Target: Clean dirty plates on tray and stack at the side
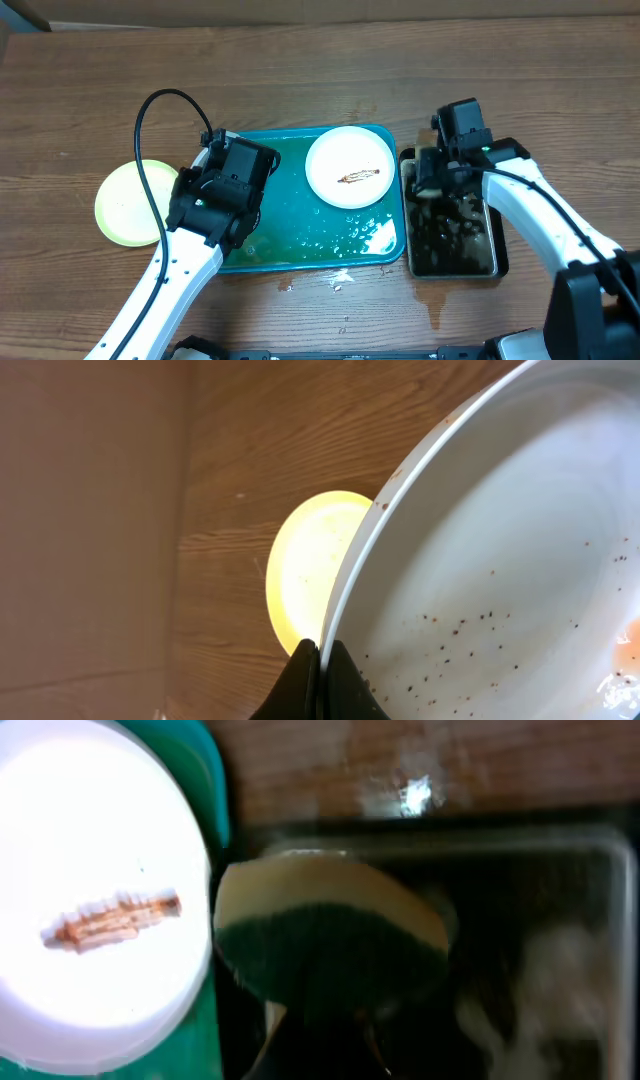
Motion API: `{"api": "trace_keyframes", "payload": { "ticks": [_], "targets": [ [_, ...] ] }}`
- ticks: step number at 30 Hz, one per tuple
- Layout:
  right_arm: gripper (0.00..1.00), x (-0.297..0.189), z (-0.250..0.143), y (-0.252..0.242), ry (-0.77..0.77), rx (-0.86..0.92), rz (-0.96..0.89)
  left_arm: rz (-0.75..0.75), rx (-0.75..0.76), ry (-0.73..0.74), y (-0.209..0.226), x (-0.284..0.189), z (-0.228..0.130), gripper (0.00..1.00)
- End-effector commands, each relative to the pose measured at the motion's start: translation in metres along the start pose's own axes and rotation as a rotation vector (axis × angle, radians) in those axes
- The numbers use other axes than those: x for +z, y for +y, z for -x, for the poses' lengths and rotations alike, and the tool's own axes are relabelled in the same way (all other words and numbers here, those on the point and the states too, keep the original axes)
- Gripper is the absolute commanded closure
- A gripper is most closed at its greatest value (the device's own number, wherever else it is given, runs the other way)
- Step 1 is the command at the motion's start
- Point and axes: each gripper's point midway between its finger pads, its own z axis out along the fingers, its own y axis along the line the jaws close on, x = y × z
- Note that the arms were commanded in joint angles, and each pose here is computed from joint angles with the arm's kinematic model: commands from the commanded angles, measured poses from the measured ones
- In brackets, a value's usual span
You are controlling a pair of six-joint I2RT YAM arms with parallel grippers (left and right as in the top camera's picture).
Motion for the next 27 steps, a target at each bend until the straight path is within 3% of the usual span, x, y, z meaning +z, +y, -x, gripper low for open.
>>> {"api": "trace_keyframes", "payload": {
  "ticks": [1, 5, 9, 20, 27],
  "targets": [
    [0.96, -0.005, -0.020, -0.010, 0.081, 0.039, -0.045, -0.025, -0.066, -0.030, 0.004, -0.008, 0.009, 0.96],
    [0.96, 0.004, -0.062, -0.023, 0.221, 0.053, -0.094, -0.017, -0.065, -0.031, 0.005, -0.008, 0.009, 0.96],
    [0.96, 0.018, -0.082, -0.029, 0.257, 0.059, -0.098, -0.017, -0.066, -0.031, 0.005, -0.008, 0.009, 0.96],
    [0.96, 0.037, -0.053, -0.020, 0.103, 0.051, -0.041, -0.017, -0.049, -0.015, 0.005, -0.007, 0.005, 0.96],
    [0.96, 0.047, -0.051, -0.020, 0.100, 0.051, -0.040, -0.017, -0.049, -0.015, 0.005, -0.007, 0.005, 0.96]
  ]
}}
